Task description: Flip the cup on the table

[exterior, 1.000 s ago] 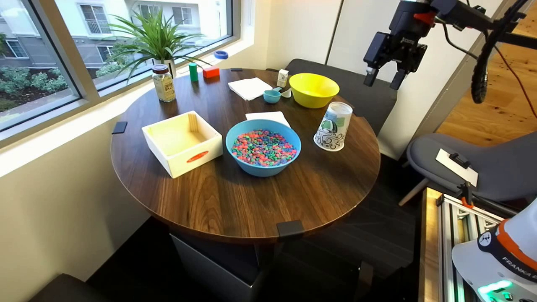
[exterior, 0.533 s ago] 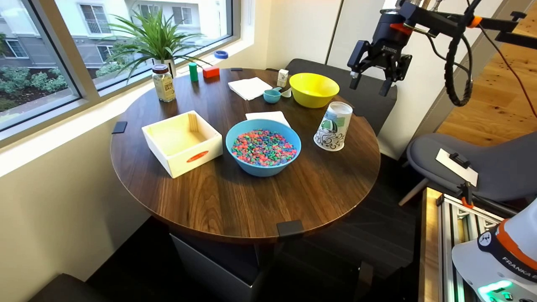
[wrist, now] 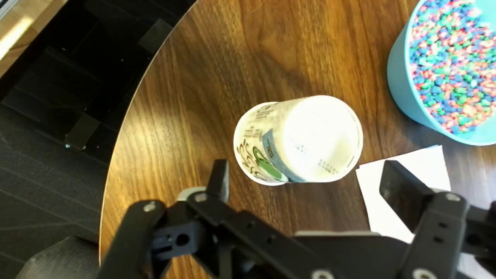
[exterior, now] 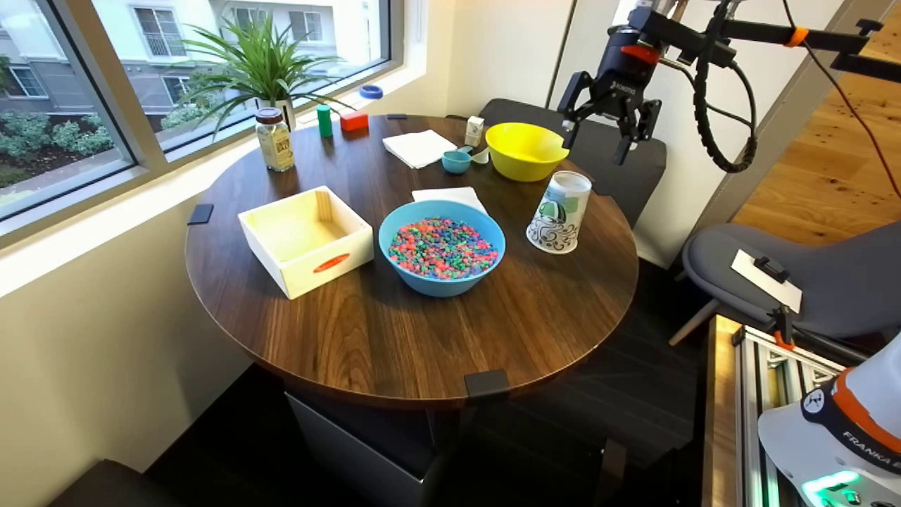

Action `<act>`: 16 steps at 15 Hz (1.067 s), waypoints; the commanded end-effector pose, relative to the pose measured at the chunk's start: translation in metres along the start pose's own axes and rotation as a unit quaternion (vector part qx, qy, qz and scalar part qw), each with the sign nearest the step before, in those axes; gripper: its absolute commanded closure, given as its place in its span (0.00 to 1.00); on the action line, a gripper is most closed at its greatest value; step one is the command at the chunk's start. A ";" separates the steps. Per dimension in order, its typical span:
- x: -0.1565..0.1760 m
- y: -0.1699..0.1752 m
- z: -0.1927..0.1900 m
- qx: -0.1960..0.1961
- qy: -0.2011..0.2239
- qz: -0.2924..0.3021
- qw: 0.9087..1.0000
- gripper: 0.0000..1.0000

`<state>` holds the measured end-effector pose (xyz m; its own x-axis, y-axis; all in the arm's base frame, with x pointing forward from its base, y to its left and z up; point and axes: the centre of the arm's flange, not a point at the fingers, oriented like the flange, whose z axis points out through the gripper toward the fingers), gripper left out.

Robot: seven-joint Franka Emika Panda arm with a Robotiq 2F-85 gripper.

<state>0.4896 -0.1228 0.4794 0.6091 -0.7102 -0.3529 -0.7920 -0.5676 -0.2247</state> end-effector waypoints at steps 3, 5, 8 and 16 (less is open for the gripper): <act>0.024 -0.011 0.009 0.003 -0.059 0.021 0.998 0.00; 0.029 -0.013 0.016 0.000 -0.071 0.028 0.997 0.00; 0.038 -0.015 0.024 0.004 -0.084 0.035 0.996 0.00; 0.055 -0.020 0.036 0.044 -0.158 0.034 0.986 0.00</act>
<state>0.5284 -0.1295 0.4377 0.5340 -0.6289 -0.5651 -0.8374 -0.4858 -0.2507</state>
